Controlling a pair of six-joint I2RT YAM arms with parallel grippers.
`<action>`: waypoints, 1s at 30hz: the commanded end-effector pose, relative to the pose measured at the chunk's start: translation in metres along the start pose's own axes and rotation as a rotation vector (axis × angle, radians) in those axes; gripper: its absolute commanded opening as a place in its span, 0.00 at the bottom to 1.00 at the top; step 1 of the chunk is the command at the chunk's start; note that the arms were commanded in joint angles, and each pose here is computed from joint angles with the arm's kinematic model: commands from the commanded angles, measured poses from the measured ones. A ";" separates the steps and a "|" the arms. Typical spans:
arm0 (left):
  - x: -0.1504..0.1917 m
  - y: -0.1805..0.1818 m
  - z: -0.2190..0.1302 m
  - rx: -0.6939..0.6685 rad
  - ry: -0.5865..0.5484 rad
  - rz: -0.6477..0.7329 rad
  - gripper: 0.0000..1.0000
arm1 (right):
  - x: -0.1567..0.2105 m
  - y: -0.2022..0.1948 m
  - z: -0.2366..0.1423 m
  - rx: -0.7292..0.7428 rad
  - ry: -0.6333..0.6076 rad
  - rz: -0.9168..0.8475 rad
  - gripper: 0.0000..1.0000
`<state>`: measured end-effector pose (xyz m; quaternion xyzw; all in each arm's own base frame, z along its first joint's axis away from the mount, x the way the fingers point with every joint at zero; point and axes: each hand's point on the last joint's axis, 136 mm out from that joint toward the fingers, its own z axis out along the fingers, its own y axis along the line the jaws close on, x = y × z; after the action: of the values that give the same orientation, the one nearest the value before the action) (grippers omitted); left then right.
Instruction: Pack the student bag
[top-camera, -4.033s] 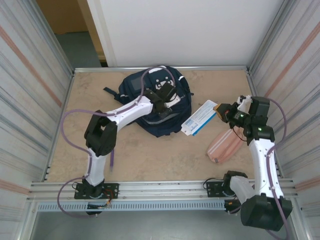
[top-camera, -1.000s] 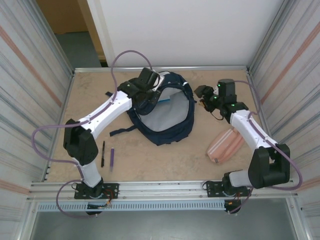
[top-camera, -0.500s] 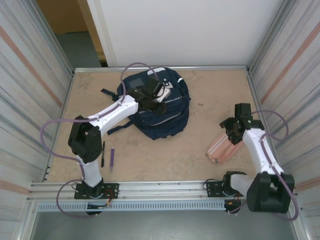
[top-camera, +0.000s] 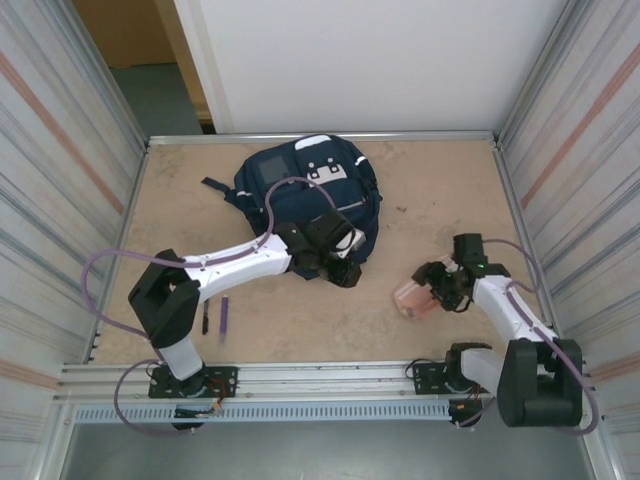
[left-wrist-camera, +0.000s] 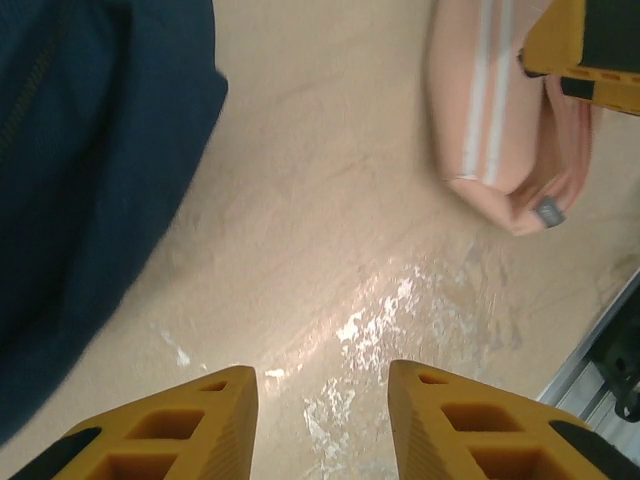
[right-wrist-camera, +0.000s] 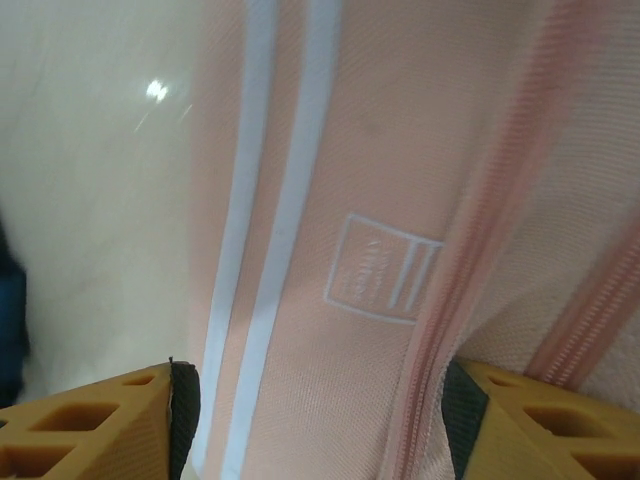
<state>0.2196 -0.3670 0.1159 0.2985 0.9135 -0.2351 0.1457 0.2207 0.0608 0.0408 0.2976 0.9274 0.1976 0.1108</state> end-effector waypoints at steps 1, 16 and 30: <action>-0.002 -0.011 -0.022 -0.021 -0.072 -0.017 0.39 | 0.016 0.049 0.007 -0.111 0.047 -0.182 0.66; -0.024 -0.054 0.036 0.025 -0.063 0.018 0.45 | -0.007 0.027 -0.034 -0.155 0.030 -0.042 0.69; 0.009 -0.034 0.117 0.007 0.044 -0.173 0.40 | -0.006 0.006 0.003 -0.225 0.146 0.031 0.65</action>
<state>0.2057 -0.4529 0.0377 0.2534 0.9281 -0.2453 0.1197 0.2322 0.0576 0.0472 0.2972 0.9004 0.3075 0.0799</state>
